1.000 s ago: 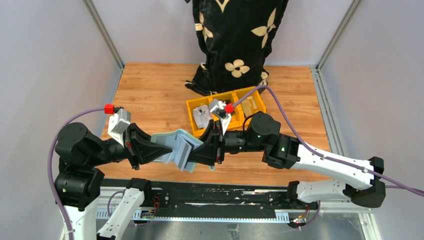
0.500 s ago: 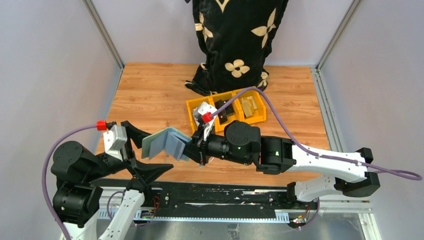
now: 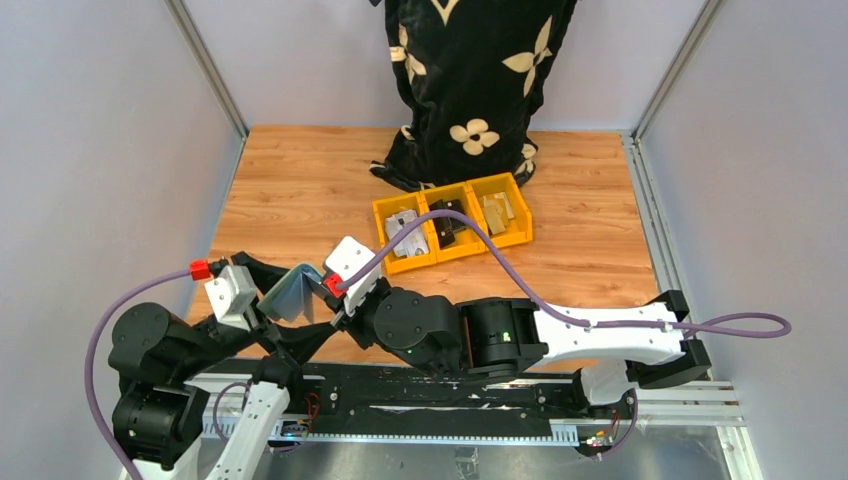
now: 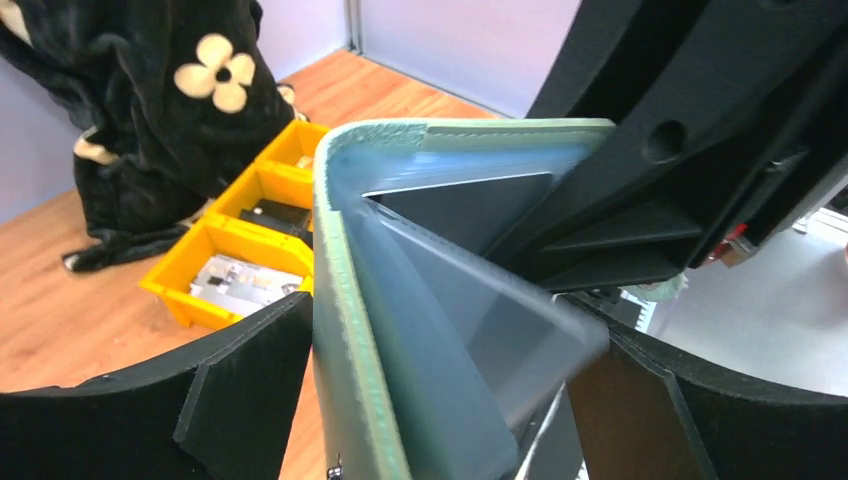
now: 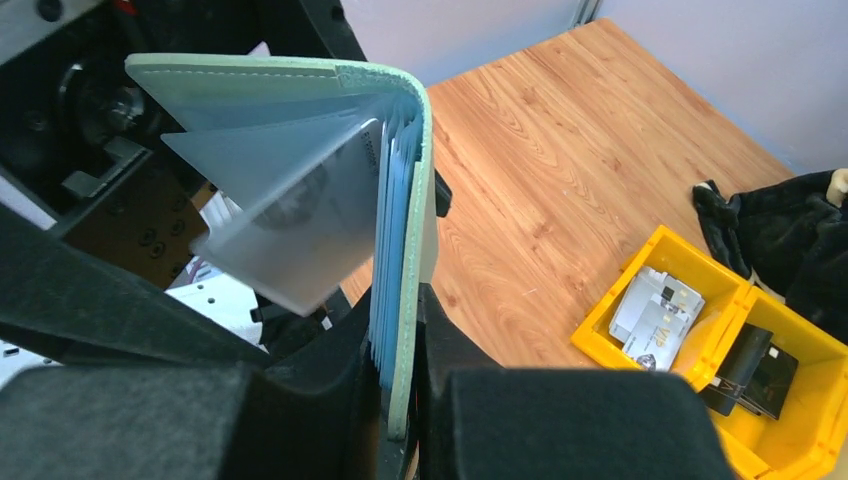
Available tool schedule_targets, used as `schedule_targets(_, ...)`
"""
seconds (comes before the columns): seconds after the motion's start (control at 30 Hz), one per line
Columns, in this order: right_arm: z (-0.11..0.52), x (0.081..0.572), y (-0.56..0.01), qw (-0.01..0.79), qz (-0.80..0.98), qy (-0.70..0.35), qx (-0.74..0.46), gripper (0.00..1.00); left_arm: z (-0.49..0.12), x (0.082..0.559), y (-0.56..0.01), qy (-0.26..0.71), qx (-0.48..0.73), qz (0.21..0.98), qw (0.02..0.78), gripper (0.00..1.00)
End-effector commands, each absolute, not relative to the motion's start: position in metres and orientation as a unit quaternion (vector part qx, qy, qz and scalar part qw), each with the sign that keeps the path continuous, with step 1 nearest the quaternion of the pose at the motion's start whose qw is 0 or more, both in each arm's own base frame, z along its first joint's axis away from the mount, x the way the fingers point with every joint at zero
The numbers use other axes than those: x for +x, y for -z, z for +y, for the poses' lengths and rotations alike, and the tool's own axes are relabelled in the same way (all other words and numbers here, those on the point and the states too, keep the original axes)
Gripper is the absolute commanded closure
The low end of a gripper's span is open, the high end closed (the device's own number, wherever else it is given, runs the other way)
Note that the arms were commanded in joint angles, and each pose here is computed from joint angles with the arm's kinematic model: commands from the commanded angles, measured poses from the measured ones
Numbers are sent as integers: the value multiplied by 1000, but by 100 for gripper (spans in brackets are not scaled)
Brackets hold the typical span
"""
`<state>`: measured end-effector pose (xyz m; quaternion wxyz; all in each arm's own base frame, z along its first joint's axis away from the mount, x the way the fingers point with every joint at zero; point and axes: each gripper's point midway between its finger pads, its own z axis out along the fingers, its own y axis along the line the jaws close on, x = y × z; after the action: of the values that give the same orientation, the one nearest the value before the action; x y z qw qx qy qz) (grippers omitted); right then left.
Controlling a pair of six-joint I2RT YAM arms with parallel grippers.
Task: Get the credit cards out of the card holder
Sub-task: Remove the credit card from the card holder.
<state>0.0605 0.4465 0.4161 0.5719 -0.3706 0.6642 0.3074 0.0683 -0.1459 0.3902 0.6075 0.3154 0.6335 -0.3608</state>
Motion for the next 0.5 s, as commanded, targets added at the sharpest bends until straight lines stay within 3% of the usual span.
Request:
schedule_targets(0.0,431,63,-429,591,659,-295,-361,100,-145,56,-395,341,351,603,630,6)
schedule_targets(0.17,416,61,-434,591,651,-315,-357,100,-147,50,-385,341,376,605,613,13)
schedule_targets(0.23,410,60,-436,589,649,-322,-357,100,-144,55,-388,328,368,610,621,23)
schedule_targets(0.27,409,60,-435,587,650,-323,-358,100,-141,60,-390,318,361,614,626,33)
schedule_targets(0.33,408,58,-434,584,651,-323,-362,100,-136,69,-396,306,339,624,634,40)
schedule_targets(0.47,407,57,-429,580,653,-315,-370,100,-137,67,-410,313,332,612,646,41)
